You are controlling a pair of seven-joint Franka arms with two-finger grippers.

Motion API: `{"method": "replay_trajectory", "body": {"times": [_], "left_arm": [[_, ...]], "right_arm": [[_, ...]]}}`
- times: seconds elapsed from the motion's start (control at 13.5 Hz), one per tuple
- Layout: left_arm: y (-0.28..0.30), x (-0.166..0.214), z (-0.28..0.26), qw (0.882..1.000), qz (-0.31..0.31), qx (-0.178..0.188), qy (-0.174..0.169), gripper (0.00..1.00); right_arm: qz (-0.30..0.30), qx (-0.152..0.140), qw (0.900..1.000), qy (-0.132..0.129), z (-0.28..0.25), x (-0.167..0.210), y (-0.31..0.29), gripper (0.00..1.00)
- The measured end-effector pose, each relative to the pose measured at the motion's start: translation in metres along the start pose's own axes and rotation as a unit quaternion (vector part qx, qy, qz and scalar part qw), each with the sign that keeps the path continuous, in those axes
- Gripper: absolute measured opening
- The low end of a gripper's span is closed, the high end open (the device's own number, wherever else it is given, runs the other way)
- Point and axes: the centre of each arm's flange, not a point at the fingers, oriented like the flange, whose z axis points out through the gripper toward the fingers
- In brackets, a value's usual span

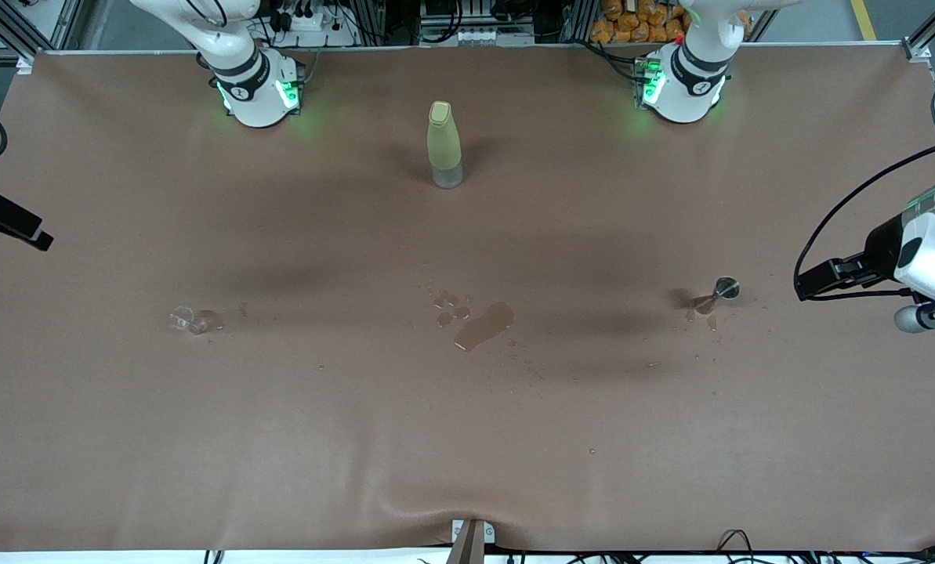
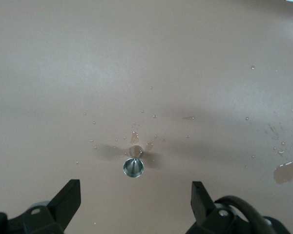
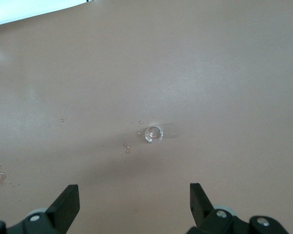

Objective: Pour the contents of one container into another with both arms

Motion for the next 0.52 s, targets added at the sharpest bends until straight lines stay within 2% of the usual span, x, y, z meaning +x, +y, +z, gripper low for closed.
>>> {"method": "replay_trajectory", "body": {"times": [0.52], "left_arm": [[-0.007,0.002,0.001,1.000,0.011,0.000,-0.001,1.00]], "right_arm": [[-0.021,-0.001,1.000,-0.012,0.008,-0.001,0.015,1.00]]}}
